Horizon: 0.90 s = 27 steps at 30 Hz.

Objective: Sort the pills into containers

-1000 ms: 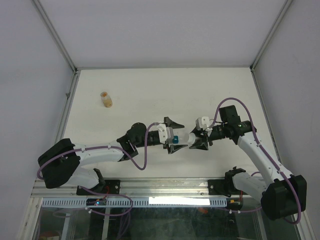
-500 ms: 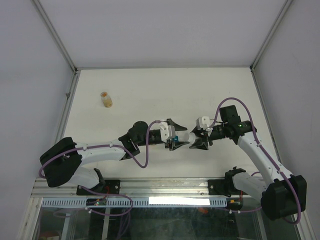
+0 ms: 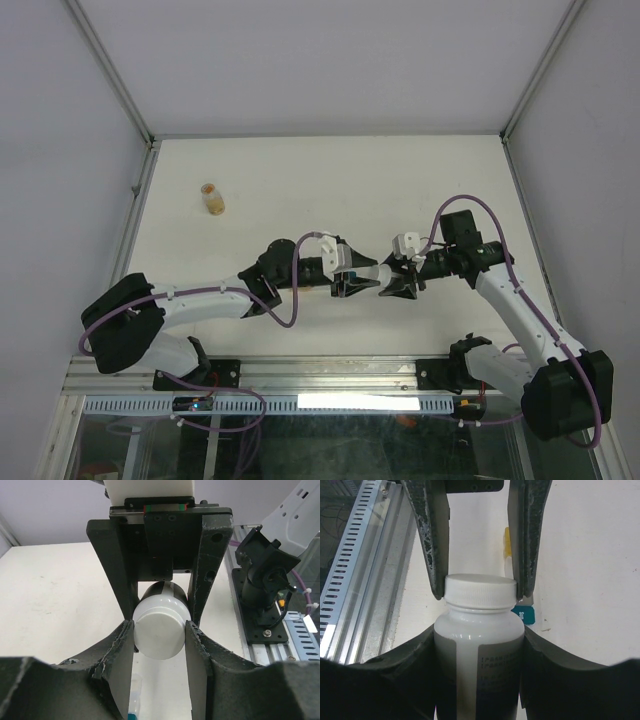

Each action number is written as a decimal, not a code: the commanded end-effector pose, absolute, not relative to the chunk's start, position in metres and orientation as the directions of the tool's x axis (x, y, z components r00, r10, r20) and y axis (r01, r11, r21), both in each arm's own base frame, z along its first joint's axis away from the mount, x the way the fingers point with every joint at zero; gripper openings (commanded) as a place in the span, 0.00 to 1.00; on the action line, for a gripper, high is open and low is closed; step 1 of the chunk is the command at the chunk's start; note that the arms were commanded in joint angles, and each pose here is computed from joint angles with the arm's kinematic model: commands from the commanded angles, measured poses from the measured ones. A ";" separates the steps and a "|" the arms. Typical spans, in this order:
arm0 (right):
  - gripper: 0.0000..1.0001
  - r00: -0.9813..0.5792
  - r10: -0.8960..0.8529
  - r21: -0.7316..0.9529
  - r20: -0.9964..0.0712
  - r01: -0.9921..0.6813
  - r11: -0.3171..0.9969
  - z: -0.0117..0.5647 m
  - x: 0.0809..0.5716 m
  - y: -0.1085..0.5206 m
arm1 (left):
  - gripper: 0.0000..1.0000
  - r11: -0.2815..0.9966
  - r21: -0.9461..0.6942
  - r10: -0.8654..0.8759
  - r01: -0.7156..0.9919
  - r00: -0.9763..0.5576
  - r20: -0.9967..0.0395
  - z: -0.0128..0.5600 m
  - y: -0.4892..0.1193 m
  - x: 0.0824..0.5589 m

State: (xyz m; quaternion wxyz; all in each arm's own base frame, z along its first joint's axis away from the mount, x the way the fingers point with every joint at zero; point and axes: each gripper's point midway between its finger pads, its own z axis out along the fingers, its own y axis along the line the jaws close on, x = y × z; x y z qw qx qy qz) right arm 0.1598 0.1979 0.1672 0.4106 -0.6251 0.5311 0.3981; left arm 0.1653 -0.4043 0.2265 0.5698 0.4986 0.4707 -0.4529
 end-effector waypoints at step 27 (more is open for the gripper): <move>0.00 0.163 -0.292 -0.134 -0.943 -0.984 -0.116 0.182 0.161 0.202 | 0.97 0.365 -0.480 -0.335 0.798 -0.369 -0.867 0.297 -0.390 0.164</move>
